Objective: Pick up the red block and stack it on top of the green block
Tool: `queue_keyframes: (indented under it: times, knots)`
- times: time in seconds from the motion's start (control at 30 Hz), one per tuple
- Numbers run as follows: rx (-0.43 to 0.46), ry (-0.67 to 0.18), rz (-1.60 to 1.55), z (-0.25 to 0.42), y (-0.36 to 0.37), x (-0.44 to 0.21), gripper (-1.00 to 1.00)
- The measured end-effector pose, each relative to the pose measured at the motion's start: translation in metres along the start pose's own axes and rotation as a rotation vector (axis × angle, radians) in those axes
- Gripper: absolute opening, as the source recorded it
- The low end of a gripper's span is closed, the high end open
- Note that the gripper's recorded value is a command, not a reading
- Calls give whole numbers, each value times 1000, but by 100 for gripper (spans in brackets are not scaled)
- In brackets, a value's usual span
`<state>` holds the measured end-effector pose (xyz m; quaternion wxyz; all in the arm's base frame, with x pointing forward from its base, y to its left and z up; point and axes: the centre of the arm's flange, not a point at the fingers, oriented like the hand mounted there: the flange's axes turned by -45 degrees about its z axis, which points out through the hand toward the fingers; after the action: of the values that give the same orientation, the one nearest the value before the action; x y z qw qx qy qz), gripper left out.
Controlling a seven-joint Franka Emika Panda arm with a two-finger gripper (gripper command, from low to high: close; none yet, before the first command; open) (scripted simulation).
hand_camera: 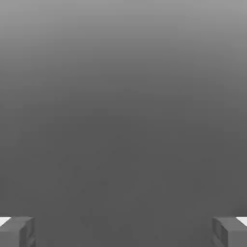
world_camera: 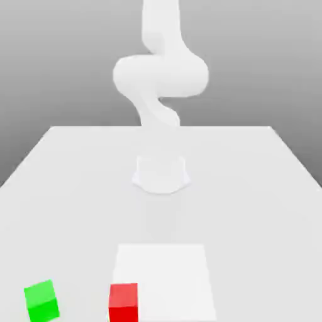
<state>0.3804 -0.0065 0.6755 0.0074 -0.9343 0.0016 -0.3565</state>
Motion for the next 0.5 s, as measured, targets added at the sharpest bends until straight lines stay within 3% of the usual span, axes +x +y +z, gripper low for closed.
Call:
queue_keyframes:
  times: [0.23,0.5]
  knots:
    - [24,-201,-15,137,18,-19,0]
    - [32,-423,-32,275,37,-84,0]
